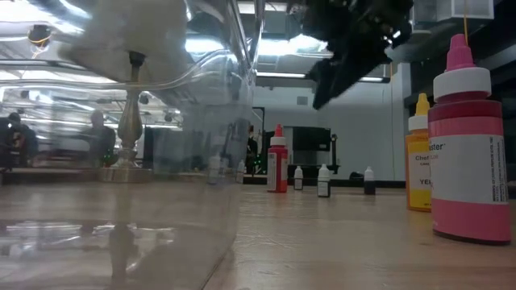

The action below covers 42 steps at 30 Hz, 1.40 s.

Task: Pick & Place food coloring
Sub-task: Put the small blue food coloring bottle into the bin

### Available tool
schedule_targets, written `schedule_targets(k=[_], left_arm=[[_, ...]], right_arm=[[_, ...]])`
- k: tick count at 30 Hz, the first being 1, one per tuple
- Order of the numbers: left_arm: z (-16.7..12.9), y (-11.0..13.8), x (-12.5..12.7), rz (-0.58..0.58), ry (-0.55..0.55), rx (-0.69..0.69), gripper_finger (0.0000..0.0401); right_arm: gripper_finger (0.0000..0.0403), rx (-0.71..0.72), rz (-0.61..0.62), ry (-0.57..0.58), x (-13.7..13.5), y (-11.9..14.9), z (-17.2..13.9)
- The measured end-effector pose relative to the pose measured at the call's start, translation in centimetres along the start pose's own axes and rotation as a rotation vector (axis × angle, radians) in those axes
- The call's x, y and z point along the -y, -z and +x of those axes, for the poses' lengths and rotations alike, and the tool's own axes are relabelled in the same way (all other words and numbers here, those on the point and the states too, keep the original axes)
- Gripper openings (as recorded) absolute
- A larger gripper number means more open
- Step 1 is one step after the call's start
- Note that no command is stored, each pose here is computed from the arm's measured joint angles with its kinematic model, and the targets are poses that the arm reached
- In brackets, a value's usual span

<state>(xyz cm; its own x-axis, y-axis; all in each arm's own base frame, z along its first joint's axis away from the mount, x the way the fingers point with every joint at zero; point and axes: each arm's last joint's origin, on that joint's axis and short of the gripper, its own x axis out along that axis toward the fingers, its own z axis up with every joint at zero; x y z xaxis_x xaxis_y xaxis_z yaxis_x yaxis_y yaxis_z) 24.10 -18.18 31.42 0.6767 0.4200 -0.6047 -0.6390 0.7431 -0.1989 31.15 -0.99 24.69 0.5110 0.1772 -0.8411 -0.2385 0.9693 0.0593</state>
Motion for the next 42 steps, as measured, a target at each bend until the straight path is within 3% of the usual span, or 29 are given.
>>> schedule_targets(k=[12, 19, 25, 30, 32, 38, 42], left_arm=[[0.9, -0.8, -0.3, -0.020, -0.032, 0.015, 0.0143], [1.1, -1.0, -0.3, -0.022, -0.043, 0.039, 0.0143], [1.1, -1.0, -0.4, -0.020, -0.046, 0.046, 0.0143], [2.4, -1.3, -0.9, -0.046, -0.081, 0.000, 0.0143], [3.3, -1.9, -1.1, -0.004, -0.082, -0.065, 0.0143], [7.1, -5.5, -1.6, 0.152, 0.001, -0.131, 0.0143], [10.7, -8.9, -2.4, 0.226, 0.137, -0.134, 0.0143]], right_arm=[[0.0261, -0.067, 0.091, 0.039, 2.8, 3.1, 3.3], [0.0261, -0.093, 0.089, 0.019, 3.4, 3.4, 5.3], [0.0261, -0.091, 0.078, 0.020, 3.4, 3.2, 5.2], [0.0261, -0.023, 0.058, 0.036, 3.3, 1.5, 2.5], [0.0259, 0.011, 0.049, 0.067, 3.1, 0.7, 0.8], [0.0241, 0.131, -0.038, 0.333, 1.5, -0.8, -6.4], [0.0230, 0.231, -0.076, 0.470, -0.1, -0.4, -10.9]])
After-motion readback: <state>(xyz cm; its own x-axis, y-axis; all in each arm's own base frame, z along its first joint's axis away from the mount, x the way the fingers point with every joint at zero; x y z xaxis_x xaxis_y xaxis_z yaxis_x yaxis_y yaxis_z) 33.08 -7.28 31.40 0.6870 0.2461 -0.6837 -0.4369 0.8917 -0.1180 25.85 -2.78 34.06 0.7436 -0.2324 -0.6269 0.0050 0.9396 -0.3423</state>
